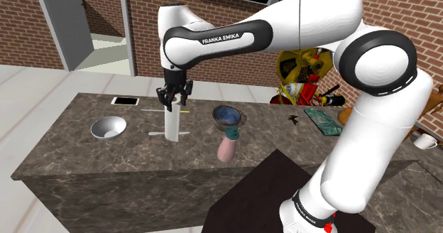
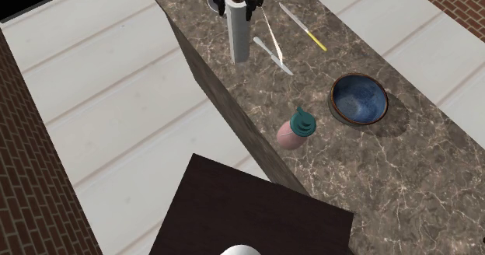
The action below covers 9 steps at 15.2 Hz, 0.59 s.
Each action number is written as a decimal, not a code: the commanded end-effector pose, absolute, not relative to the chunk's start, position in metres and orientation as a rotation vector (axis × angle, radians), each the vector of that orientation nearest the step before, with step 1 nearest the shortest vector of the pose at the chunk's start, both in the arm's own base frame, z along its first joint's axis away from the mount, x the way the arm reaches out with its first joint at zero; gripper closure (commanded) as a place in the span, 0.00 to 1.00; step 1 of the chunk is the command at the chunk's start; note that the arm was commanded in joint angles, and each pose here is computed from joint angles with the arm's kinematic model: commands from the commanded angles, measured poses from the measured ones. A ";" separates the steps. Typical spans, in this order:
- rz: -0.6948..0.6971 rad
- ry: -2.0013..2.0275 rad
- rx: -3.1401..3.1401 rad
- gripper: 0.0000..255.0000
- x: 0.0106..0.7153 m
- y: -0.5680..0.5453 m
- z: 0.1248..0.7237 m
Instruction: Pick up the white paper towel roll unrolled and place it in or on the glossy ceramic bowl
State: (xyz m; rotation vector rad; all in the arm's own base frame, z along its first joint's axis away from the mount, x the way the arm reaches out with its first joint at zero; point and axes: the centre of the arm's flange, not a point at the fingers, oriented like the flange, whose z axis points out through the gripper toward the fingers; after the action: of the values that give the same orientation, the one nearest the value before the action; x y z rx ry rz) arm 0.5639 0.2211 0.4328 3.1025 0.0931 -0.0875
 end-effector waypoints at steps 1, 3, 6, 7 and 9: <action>-0.088 0.093 3.102 1.00 0.565 0.198 0.439; -0.088 0.093 3.102 1.00 0.567 0.173 0.444; -0.088 0.093 3.102 1.00 0.569 0.134 0.453; -0.088 0.093 3.102 1.00 0.570 0.121 0.456; -0.088 0.093 3.102 1.00 0.571 0.095 0.461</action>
State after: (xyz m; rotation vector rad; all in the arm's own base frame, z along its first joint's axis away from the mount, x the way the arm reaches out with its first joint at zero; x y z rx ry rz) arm 0.5713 0.1134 0.4583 3.1024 0.0912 -0.0879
